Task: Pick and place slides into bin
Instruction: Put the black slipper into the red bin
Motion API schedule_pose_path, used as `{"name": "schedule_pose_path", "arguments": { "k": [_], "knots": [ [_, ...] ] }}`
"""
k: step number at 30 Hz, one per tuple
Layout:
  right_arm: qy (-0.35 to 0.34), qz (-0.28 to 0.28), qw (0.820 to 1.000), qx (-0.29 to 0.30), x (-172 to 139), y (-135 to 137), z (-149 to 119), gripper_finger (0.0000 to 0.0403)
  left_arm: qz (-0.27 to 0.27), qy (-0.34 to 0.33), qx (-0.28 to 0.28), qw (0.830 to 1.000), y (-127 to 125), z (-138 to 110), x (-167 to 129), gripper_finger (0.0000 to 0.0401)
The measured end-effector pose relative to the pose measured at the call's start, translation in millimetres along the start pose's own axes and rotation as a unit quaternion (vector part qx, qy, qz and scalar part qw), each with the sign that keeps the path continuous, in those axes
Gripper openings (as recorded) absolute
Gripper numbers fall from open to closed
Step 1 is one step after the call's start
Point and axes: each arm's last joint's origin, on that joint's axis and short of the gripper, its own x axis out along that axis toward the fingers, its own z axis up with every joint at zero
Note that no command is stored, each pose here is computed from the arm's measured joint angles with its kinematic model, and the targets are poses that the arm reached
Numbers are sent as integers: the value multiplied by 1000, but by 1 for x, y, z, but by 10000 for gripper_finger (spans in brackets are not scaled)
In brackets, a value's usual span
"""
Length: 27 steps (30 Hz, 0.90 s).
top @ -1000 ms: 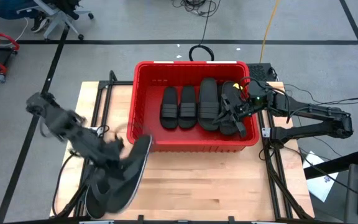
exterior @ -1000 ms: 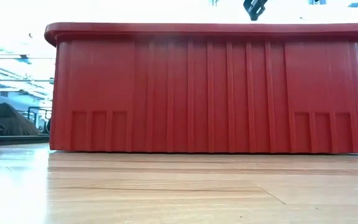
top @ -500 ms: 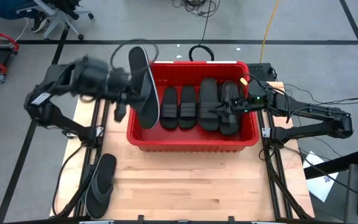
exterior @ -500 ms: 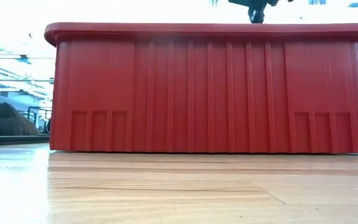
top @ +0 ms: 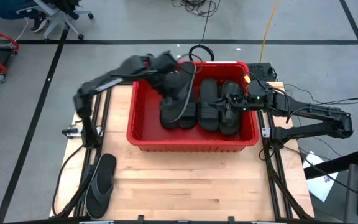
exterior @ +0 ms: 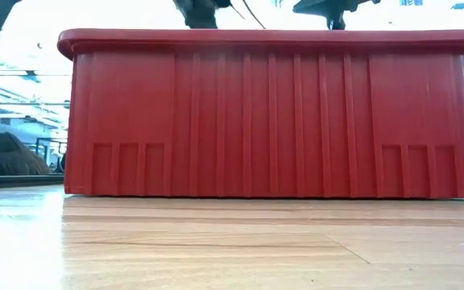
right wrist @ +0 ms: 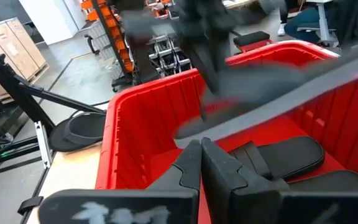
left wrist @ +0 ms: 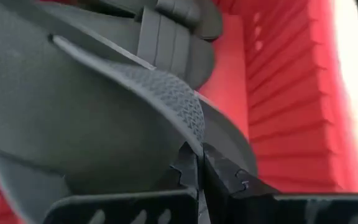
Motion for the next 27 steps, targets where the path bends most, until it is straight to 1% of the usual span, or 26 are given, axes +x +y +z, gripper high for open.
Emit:
{"name": "schedule_pose_path", "arguments": {
  "k": [3, 7, 9, 14, 19, 23, 27],
  "knots": [
    [0, 0, 1000, -2, 0, 0, 0, 4, -21, 6, -30, 999, 17, 6, 36, 0],
    [-1, 1, 1000, -3, 0, 0, 0, 4, -28, 7, -87, 996, 33, 9, 70, 0],
    [-1, 1, 1000, -4, 0, 0, 0, 4, -37, 5, -109, 993, 38, 10, 82, 0],
    [0, 2, 1000, -4, 0, 0, 0, 4, -39, 7, -157, 987, 40, 11, 91, 0],
    [3, 2, 1000, -4, 0, 0, -1, 4, -39, 24, -169, 985, 42, 4, 101, 0],
    [6, 1, 1000, -26, 0, 0, -1, 4, -40, 41, -187, 981, 45, -6, 115, 0],
    [6, 1, 999, -40, 0, 0, -1, 4, -43, 29, -217, 975, 48, -12, 130, 0]
  ]
}}
